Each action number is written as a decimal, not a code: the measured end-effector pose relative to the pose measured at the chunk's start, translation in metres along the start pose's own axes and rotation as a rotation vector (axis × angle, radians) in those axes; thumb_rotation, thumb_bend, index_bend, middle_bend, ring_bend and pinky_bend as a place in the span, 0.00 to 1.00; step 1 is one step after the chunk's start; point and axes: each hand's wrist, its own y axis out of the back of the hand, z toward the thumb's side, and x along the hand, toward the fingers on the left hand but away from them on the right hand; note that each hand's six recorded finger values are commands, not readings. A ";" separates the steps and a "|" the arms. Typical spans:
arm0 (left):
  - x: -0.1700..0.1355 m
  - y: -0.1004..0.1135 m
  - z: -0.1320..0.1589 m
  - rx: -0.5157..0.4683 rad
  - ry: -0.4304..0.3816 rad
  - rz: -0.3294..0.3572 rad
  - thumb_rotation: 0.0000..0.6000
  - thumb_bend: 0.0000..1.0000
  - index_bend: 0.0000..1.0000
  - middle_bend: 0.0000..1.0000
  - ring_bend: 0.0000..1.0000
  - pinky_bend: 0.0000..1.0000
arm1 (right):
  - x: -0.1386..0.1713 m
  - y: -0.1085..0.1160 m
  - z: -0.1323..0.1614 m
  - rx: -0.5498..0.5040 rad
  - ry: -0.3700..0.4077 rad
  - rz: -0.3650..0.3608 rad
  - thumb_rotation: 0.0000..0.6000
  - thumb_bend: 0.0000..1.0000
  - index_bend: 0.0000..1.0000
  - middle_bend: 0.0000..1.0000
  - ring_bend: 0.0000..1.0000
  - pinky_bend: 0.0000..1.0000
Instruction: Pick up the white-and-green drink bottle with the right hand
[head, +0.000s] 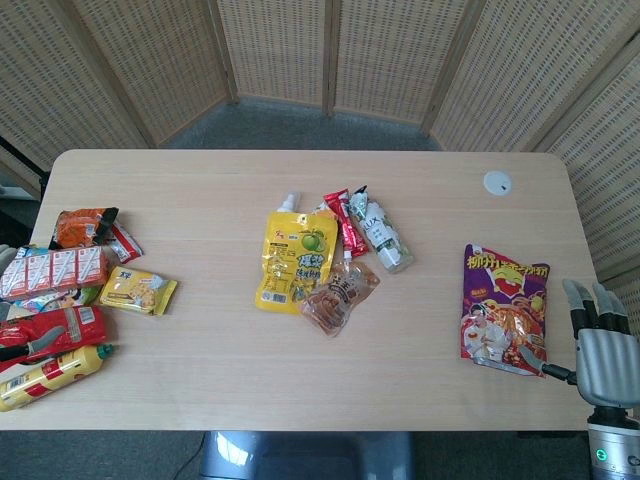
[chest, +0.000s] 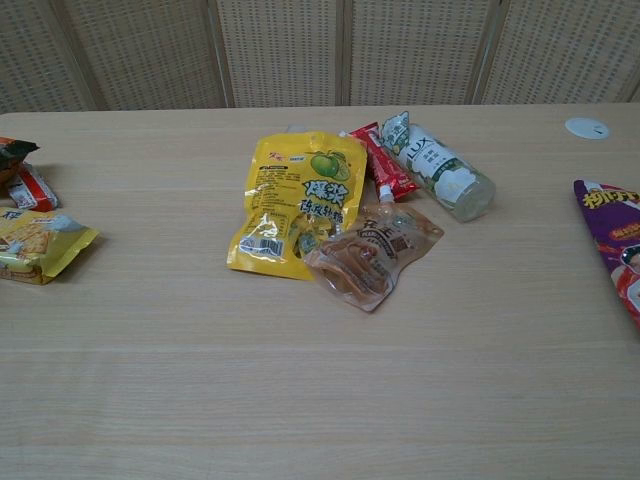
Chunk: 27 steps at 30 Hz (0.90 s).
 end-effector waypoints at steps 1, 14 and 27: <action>0.000 0.000 0.000 0.000 -0.001 0.000 0.58 0.00 0.00 0.00 0.00 0.00 | 0.000 -0.001 0.000 0.001 -0.001 0.002 1.00 0.00 0.00 0.00 0.00 0.00; 0.000 -0.001 0.000 -0.006 0.004 0.000 0.58 0.00 0.00 0.00 0.00 0.00 | 0.000 -0.010 0.006 -0.010 -0.007 0.027 1.00 0.00 0.00 0.00 0.00 0.00; 0.006 -0.009 -0.007 -0.006 0.026 -0.027 0.58 0.00 0.00 0.00 0.00 0.00 | -0.033 -0.035 0.068 -0.096 0.008 0.122 1.00 0.00 0.00 0.00 0.00 0.00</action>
